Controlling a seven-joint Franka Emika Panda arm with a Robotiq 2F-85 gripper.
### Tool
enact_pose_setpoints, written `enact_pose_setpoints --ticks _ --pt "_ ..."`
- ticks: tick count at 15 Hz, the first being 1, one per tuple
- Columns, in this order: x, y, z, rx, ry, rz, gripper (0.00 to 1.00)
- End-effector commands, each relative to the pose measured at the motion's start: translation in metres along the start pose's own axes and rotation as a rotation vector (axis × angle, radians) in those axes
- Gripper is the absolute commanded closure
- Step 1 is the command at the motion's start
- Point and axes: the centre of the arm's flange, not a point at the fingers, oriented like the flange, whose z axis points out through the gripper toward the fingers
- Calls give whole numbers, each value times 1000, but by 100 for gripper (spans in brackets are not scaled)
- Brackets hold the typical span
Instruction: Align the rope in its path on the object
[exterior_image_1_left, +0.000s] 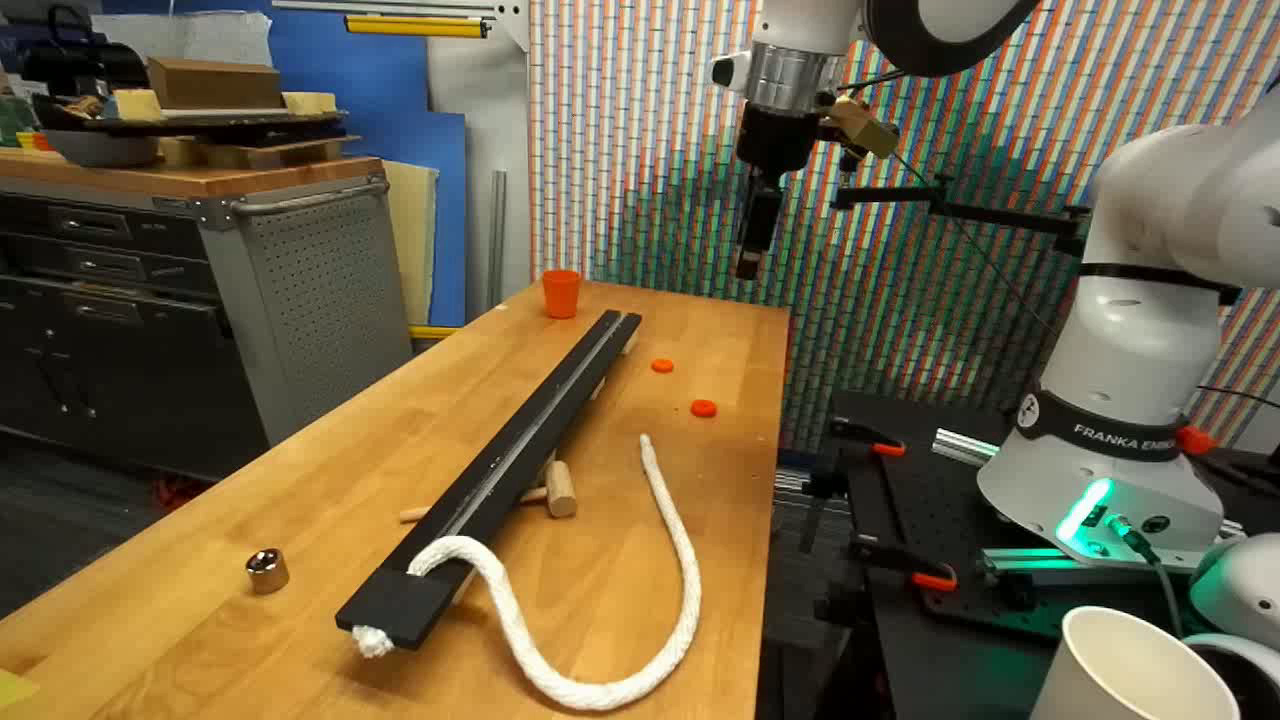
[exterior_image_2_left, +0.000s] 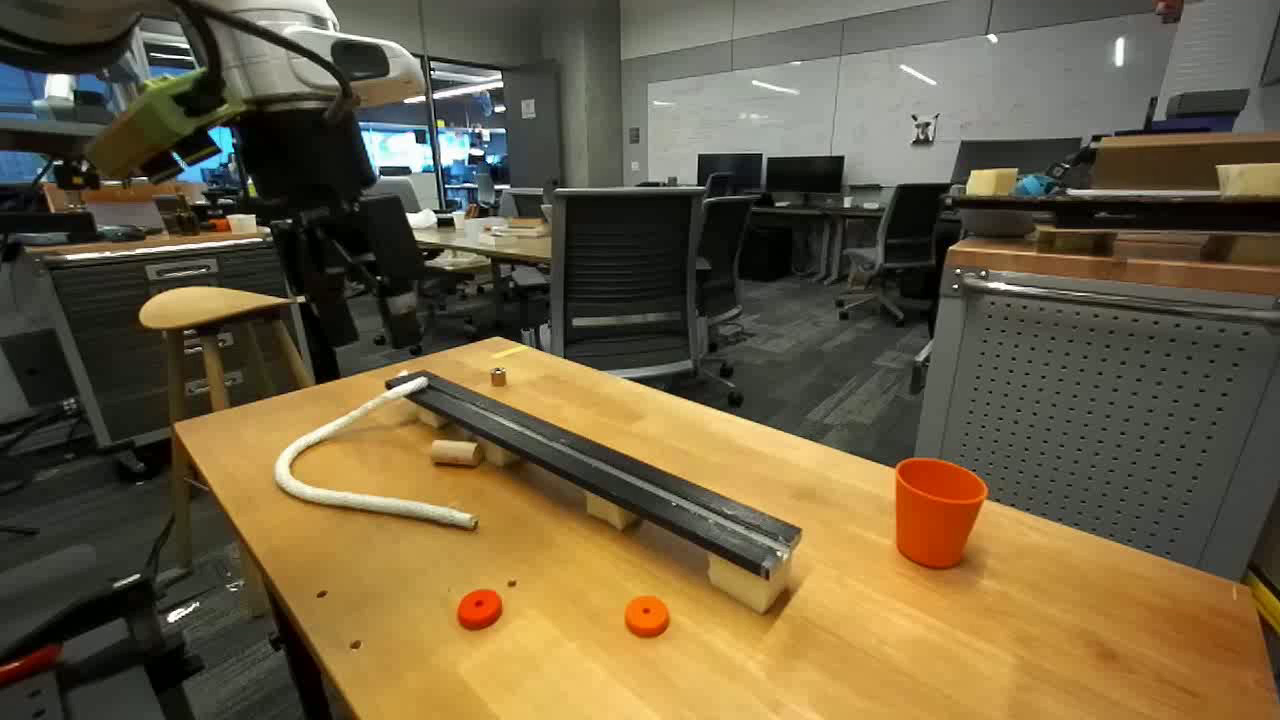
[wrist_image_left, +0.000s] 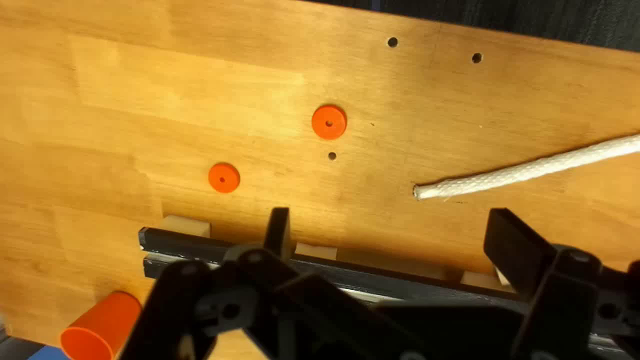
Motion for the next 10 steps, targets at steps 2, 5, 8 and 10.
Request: enact_pose_setpoints --ticks 2,5,8,10 --pt "1 0 -1 0 2 0 0" --pt "1 0 -1 0 3 0 0" --pt "9 -3 7 -9 -11 31 0" --pt "15 -8 17 -24 -36 59 0"
